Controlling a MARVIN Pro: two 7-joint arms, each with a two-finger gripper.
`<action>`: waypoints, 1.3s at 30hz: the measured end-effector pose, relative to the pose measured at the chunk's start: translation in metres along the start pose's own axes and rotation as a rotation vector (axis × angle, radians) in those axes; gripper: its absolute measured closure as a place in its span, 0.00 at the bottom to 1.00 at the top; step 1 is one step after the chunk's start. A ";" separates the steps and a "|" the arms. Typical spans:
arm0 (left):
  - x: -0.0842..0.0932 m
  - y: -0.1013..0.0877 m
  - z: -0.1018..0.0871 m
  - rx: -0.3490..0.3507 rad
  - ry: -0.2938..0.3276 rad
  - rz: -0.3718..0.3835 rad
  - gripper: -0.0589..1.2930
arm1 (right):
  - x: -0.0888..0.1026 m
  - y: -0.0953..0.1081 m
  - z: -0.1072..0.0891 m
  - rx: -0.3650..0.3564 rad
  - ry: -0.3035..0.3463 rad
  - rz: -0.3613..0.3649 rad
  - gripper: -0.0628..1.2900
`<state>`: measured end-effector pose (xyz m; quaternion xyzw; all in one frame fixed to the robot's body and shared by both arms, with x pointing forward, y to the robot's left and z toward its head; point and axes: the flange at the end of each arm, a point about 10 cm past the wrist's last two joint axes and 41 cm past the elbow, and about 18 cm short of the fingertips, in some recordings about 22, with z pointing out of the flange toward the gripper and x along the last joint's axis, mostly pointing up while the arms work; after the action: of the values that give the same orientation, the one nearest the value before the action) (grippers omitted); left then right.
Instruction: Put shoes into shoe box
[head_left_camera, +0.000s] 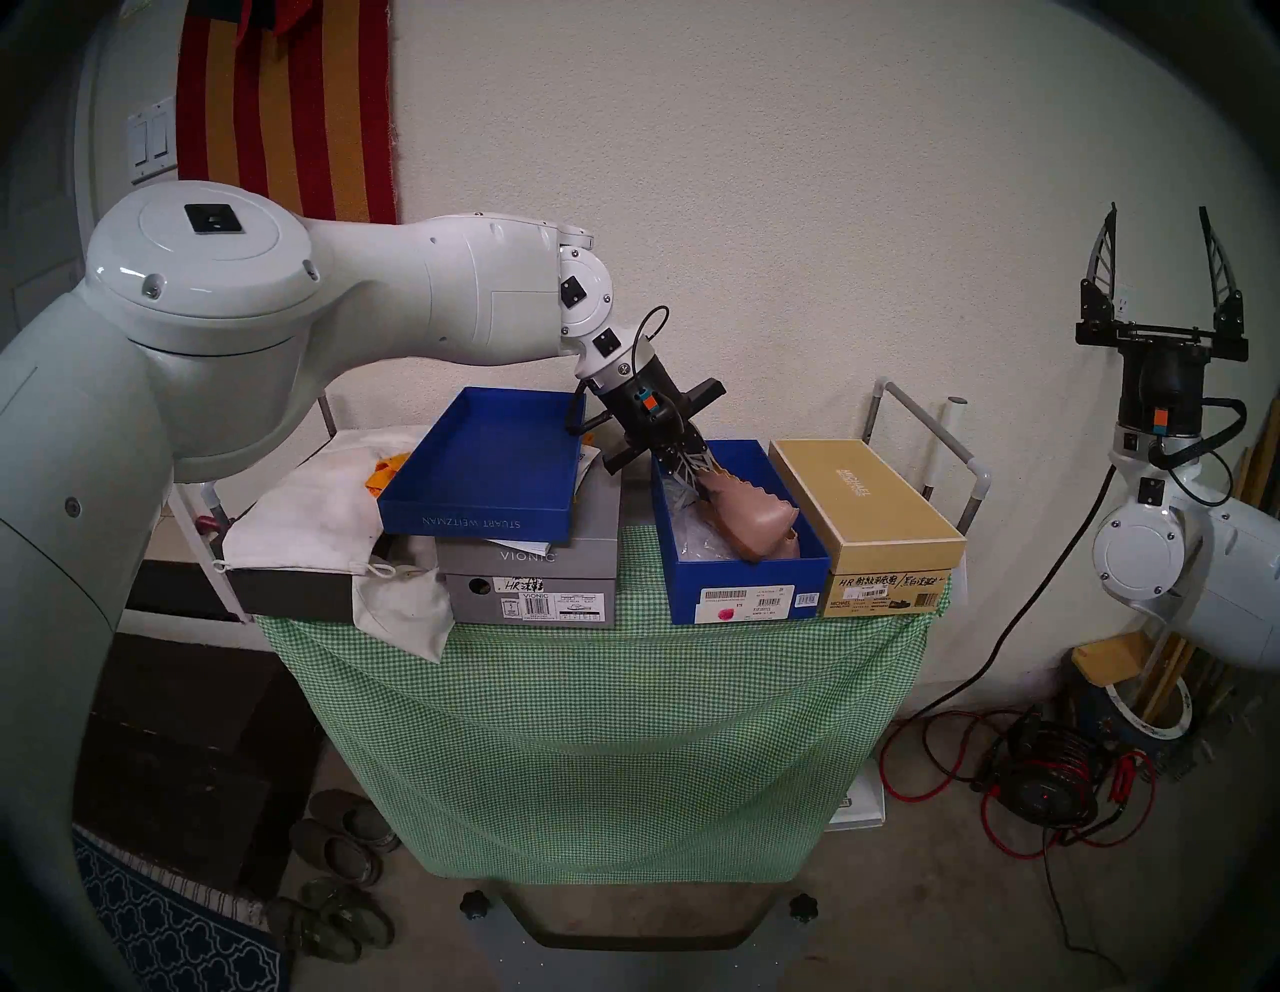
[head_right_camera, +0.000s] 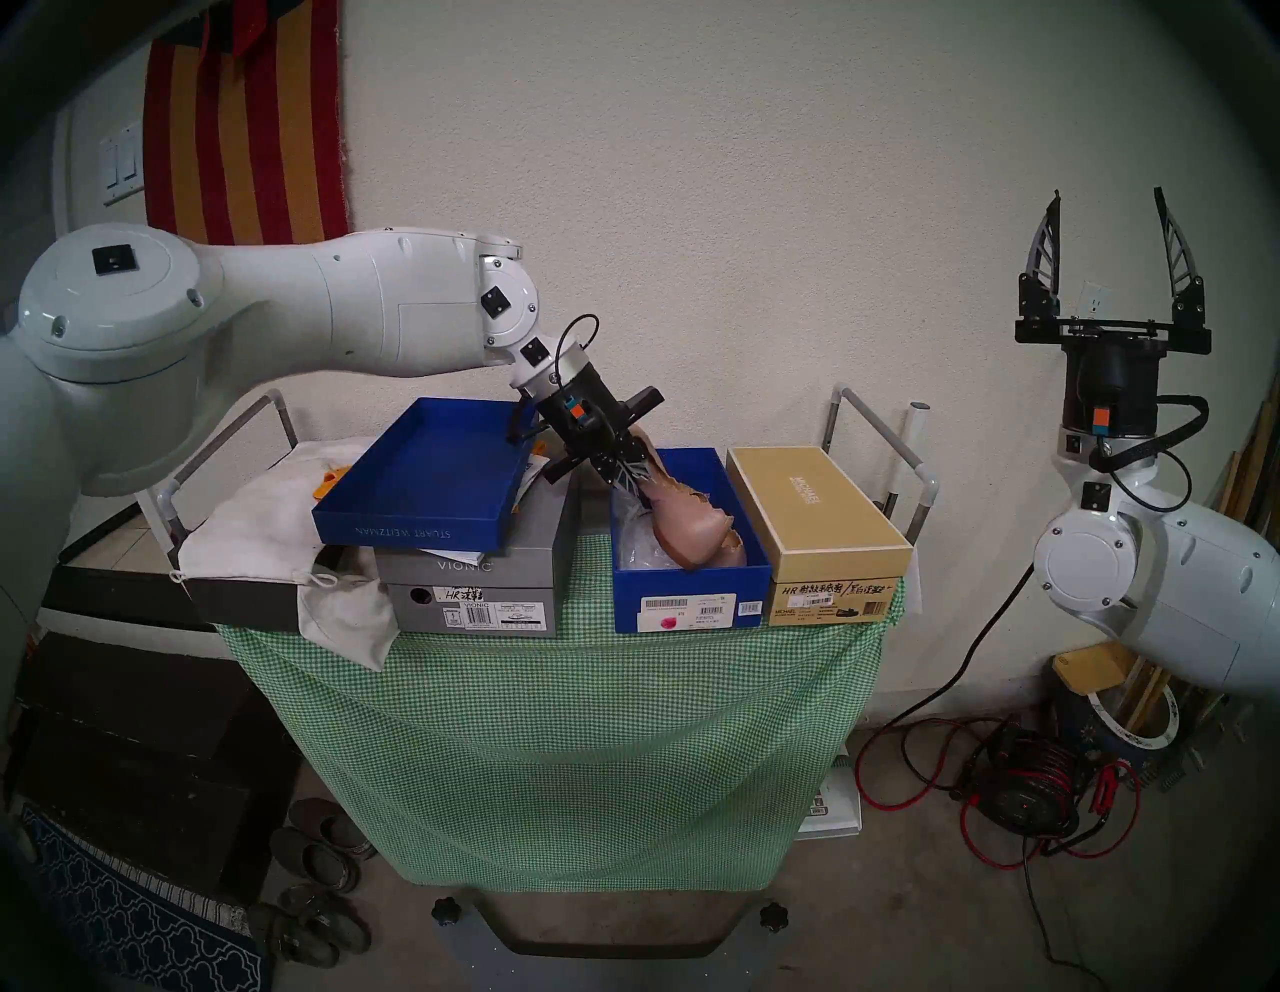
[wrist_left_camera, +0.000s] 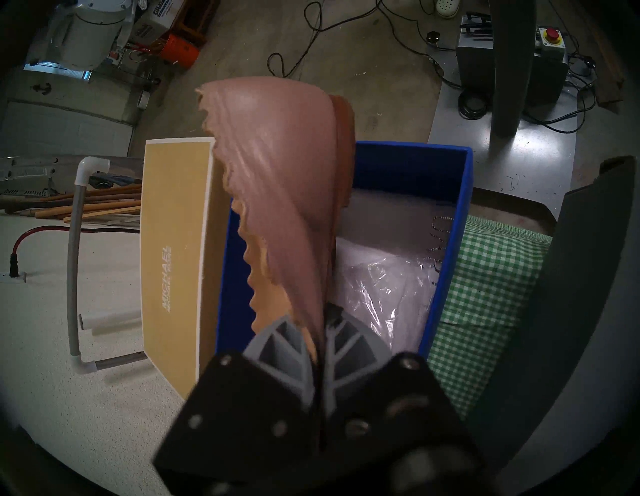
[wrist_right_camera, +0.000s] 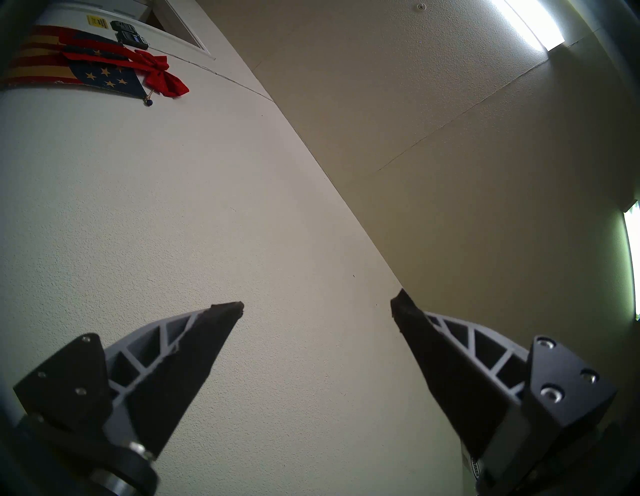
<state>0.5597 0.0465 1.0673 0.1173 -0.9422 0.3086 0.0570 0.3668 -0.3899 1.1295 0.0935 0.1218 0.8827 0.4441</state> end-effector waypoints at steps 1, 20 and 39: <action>0.000 0.000 0.000 0.002 0.000 0.001 0.94 | 0.000 0.000 0.000 0.000 0.000 0.000 0.05; -0.012 0.005 0.024 -0.029 -0.018 -0.013 0.94 | -0.001 0.000 0.000 0.000 0.003 0.000 0.05; -0.016 -0.002 0.037 -0.029 -0.035 -0.024 0.94 | -0.001 0.000 0.000 -0.002 0.006 0.002 0.05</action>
<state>0.5745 0.0256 1.0359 0.1331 -0.9460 0.2920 0.0457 0.3672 -0.3902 1.1292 0.0905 0.1224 0.8835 0.4431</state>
